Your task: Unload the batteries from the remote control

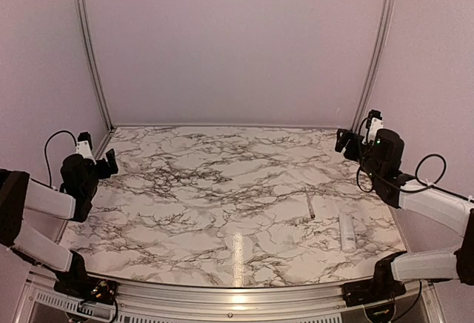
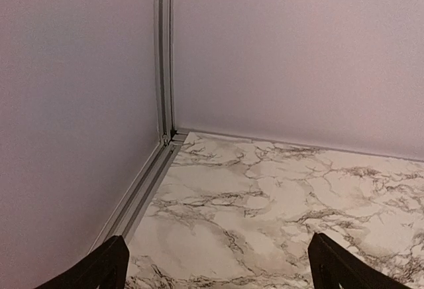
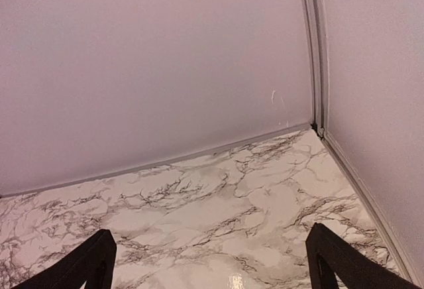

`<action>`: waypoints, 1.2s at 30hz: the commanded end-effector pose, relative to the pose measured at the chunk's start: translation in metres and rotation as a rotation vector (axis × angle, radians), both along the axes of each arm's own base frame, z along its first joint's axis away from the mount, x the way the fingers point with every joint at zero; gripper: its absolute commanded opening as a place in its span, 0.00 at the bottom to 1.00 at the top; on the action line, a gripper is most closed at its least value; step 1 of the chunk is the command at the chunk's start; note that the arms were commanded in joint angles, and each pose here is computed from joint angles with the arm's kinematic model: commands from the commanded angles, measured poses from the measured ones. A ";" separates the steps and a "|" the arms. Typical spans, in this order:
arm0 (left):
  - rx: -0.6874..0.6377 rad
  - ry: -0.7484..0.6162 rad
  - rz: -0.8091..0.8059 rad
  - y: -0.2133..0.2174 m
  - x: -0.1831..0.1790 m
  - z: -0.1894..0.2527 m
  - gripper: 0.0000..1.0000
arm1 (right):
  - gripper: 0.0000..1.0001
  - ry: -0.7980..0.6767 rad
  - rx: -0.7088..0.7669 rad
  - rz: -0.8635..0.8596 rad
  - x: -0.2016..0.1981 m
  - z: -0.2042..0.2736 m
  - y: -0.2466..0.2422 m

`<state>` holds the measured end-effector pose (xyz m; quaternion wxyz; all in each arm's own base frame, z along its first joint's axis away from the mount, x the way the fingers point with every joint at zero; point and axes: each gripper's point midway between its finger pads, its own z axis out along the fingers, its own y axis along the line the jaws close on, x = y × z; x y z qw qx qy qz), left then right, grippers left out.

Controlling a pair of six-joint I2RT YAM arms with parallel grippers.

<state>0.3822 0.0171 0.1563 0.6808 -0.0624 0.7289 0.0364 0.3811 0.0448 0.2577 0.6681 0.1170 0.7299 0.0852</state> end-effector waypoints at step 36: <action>-0.549 0.367 -0.340 -0.154 -0.056 0.012 0.99 | 0.98 0.816 0.248 -0.182 -0.114 -0.149 -0.011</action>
